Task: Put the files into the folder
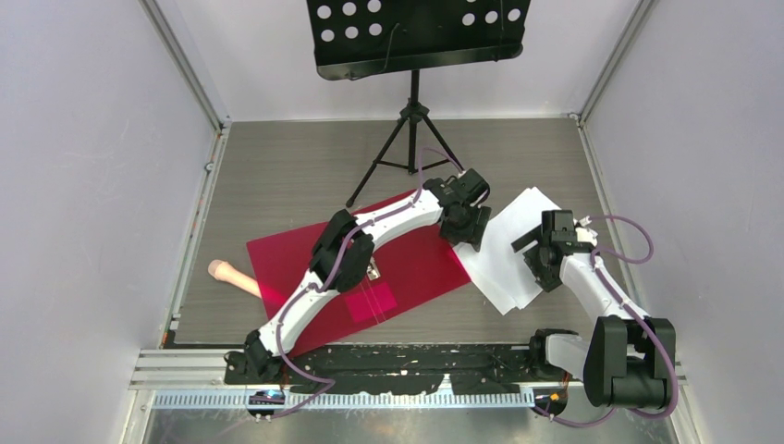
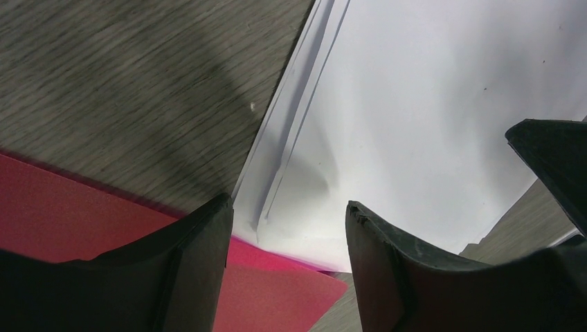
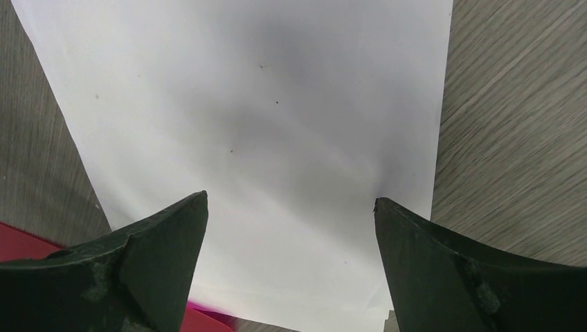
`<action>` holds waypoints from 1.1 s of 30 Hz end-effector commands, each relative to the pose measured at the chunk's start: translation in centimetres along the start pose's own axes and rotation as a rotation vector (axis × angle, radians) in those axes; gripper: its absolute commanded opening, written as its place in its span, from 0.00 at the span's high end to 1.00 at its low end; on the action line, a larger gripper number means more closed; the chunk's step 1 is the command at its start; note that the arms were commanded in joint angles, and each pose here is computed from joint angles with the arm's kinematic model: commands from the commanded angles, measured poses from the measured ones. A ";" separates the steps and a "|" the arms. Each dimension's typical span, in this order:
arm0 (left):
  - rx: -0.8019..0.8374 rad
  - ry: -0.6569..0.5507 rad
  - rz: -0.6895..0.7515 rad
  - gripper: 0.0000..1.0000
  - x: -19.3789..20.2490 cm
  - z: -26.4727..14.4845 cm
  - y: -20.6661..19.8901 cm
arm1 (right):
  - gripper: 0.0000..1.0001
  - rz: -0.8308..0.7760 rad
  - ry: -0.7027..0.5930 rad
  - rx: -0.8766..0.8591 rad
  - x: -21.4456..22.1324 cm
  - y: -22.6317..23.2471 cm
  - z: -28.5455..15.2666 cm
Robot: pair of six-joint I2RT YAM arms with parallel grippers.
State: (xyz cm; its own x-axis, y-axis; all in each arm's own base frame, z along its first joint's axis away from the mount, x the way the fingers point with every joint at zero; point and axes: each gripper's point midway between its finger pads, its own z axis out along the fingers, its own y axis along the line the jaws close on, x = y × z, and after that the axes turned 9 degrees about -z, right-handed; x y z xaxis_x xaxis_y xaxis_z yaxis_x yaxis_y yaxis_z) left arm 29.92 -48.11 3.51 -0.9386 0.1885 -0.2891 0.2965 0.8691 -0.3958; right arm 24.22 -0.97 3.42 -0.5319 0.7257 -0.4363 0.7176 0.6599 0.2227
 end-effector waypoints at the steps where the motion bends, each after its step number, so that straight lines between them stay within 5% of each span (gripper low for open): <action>1: 0.011 0.030 0.009 0.36 1.1 -1.4 -0.9 | 0.05 -0.012 -0.010 -0.008 0.0 0.0 0.1; 9: 0.016 0.070 0.026 0.35 1.8 -1.6 -1.0 | 0.05 -0.039 0.003 -0.069 0.0 1.3 0.0; 13: -0.108 0.046 0.004 0.36 1.4 -1.3 1.1 | 0.05 -0.043 -0.025 -0.069 -0.8 1.1 -0.7; 20: -0.148 -0.045 0.055 0.14 -0.8 -2.3 1.4 | 0.05 -0.019 -0.092 0.029 -3.1 -1.9 -1.8; 33: -0.025 -0.018 0.074 0.04 -1.8 0.2 -0.4 | 0.04 0.008 0.033 -0.179 -0.6 -0.7 2.8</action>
State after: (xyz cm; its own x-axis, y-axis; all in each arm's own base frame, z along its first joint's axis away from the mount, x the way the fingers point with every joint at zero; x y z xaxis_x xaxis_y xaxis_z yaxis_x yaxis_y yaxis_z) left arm 30.74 -47.82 4.12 -0.9092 0.2572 -0.3273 0.3607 0.8794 -0.3108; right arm 24.57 -4.64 2.76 -0.4888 0.7405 -0.4612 0.7094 0.6451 0.2839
